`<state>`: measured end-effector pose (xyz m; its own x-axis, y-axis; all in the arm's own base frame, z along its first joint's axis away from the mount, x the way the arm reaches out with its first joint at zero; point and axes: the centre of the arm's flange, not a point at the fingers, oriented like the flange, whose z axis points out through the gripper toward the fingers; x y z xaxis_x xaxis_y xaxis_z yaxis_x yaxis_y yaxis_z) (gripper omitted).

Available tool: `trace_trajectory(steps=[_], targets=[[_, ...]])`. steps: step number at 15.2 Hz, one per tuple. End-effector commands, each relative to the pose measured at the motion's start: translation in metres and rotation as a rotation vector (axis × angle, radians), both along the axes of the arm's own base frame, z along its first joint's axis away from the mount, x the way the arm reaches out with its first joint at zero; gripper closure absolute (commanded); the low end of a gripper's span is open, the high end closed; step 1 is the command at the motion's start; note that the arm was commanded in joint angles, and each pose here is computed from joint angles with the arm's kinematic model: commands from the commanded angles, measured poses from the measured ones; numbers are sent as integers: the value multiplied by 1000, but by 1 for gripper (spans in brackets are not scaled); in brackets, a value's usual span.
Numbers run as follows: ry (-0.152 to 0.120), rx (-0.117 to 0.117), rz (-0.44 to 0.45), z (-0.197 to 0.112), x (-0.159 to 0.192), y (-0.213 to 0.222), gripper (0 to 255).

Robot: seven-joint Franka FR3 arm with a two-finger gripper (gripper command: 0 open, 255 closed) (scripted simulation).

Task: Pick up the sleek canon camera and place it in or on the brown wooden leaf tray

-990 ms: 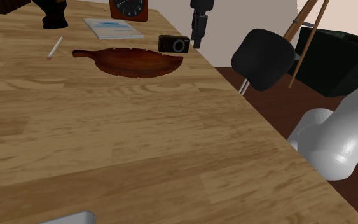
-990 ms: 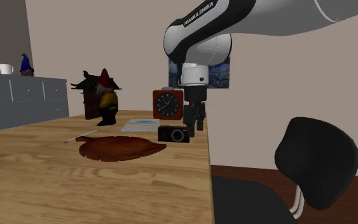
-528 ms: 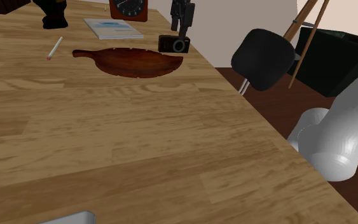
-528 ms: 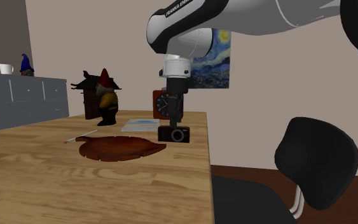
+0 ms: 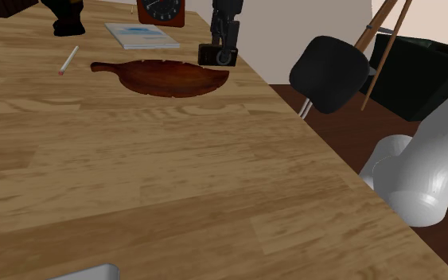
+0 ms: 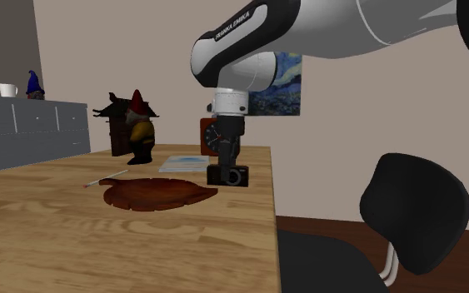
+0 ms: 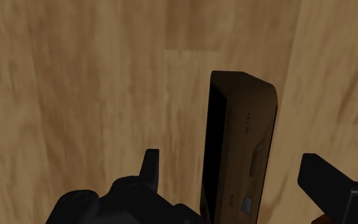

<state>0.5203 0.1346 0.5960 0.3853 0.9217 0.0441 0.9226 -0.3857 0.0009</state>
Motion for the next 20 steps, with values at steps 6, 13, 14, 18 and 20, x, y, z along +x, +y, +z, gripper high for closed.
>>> trace_trajectory(steps=[6, 13, 14, 18, 20], targets=[[0, 0, 0, -2, 1, 0, 0], [0, 0, 0, -2, 1, 0, 255], [0, 0, 0, -2, 1, 0, 255], [0, 0, 0, 9, 1, 0, 255], [0, 0, 0, 19, 1, 0, 255]])
